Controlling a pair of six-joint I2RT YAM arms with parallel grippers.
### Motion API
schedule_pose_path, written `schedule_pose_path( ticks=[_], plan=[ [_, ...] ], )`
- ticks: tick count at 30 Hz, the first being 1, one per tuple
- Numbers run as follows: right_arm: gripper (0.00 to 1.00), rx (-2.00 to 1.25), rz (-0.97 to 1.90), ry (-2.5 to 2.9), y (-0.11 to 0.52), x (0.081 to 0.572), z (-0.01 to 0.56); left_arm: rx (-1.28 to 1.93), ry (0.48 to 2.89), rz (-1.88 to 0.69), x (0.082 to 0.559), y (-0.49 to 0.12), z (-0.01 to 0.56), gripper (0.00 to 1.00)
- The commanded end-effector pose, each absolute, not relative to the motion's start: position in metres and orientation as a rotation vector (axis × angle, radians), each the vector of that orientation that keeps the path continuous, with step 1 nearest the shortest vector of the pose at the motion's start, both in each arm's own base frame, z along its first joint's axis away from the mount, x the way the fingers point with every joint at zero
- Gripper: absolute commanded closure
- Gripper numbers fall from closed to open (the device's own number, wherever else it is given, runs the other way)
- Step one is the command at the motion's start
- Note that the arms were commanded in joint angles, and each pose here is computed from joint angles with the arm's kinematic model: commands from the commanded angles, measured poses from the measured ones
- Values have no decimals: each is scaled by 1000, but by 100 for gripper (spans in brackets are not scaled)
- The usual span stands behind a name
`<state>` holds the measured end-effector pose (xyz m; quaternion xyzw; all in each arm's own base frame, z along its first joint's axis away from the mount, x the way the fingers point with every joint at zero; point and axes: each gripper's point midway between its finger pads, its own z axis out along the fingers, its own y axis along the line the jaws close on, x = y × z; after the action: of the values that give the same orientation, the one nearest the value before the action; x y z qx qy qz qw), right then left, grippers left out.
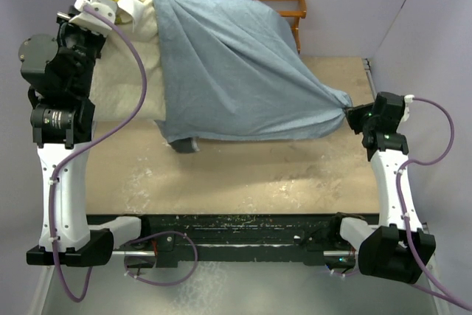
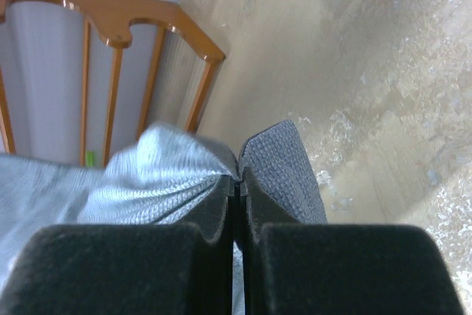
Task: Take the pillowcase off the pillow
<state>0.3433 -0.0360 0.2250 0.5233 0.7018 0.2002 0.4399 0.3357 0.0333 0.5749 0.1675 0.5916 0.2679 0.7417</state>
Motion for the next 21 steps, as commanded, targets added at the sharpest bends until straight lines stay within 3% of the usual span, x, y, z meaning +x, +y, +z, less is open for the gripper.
schedule_pose_path(
  ticks=[1, 5, 9, 13, 17, 21],
  plan=[
    [100, 1503, 272, 1660, -85, 324, 207, -21, 958, 1012, 259, 105, 680, 100],
    [100, 1608, 273, 1601, -96, 322, 207, 153, 1054, 1196, 279, 114, 649, 100],
    [100, 1655, 283, 1562, -101, 321, 206, 395, 1268, 1139, 302, 124, 578, 100],
    [100, 1720, 241, 1545, -110, 313, 190, 290, 1300, 1216, 294, 175, 563, 100],
    [100, 1761, 281, 1525, -109, 316, 175, 105, 1276, 1219, 255, 245, 577, 100],
    [100, 1759, 294, 1526, -106, 312, 159, 93, 1328, 942, 250, 250, 571, 100]
  ],
)
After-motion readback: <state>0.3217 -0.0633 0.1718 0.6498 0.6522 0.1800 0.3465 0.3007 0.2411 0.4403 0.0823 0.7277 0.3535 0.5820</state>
